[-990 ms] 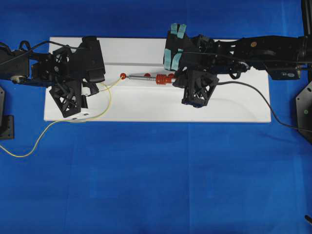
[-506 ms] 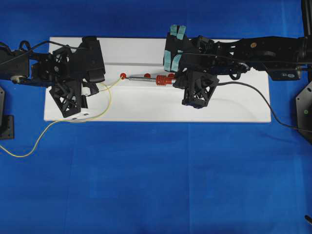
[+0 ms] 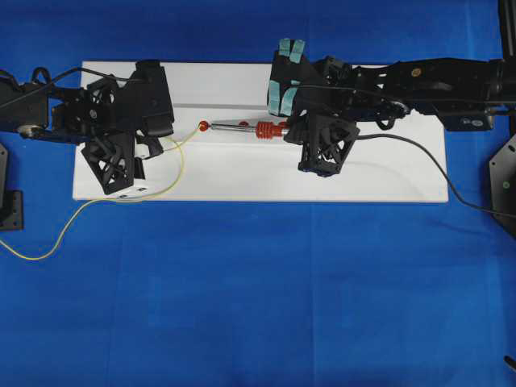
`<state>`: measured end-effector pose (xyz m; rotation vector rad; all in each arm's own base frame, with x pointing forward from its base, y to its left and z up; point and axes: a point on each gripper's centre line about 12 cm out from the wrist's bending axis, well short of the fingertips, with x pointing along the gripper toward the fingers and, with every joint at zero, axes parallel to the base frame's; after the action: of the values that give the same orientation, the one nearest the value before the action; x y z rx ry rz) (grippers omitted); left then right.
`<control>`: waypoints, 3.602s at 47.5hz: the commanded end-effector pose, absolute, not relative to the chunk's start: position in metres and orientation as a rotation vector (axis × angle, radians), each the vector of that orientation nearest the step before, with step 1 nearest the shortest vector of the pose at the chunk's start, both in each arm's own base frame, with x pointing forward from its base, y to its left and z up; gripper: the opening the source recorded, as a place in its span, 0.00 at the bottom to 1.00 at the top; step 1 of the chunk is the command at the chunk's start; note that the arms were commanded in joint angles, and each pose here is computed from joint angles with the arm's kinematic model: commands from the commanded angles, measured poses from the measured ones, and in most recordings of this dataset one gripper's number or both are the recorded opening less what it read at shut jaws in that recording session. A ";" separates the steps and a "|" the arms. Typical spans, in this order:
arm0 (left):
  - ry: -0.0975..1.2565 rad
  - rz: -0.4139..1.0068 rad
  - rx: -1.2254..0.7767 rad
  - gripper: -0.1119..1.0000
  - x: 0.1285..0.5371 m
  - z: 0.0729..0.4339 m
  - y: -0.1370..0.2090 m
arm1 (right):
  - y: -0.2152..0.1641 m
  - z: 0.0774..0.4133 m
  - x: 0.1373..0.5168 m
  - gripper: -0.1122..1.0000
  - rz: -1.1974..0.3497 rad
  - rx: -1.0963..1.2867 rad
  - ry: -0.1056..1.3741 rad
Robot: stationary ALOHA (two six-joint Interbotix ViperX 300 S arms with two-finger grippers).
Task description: Touch the tip of the soldering iron to the tip of the solder at the mark.
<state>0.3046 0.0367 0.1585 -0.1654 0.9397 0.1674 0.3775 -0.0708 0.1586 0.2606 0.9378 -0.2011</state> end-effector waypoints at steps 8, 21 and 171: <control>0.917 0.163 -0.162 0.13 0.307 0.165 0.036 | -0.073 0.170 0.384 0.16 -0.199 0.258 0.918; 0.913 0.156 -0.153 0.13 0.312 0.167 0.036 | -0.072 0.169 0.383 0.16 -0.199 0.262 0.934; 0.860 0.129 -0.162 0.13 0.266 0.243 0.019 | -0.059 0.211 0.285 0.16 -0.226 0.262 0.843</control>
<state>0.2574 0.0187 0.2330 -0.1665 0.8862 0.1324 0.2826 -0.0574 0.2029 0.2706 0.8704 -0.2245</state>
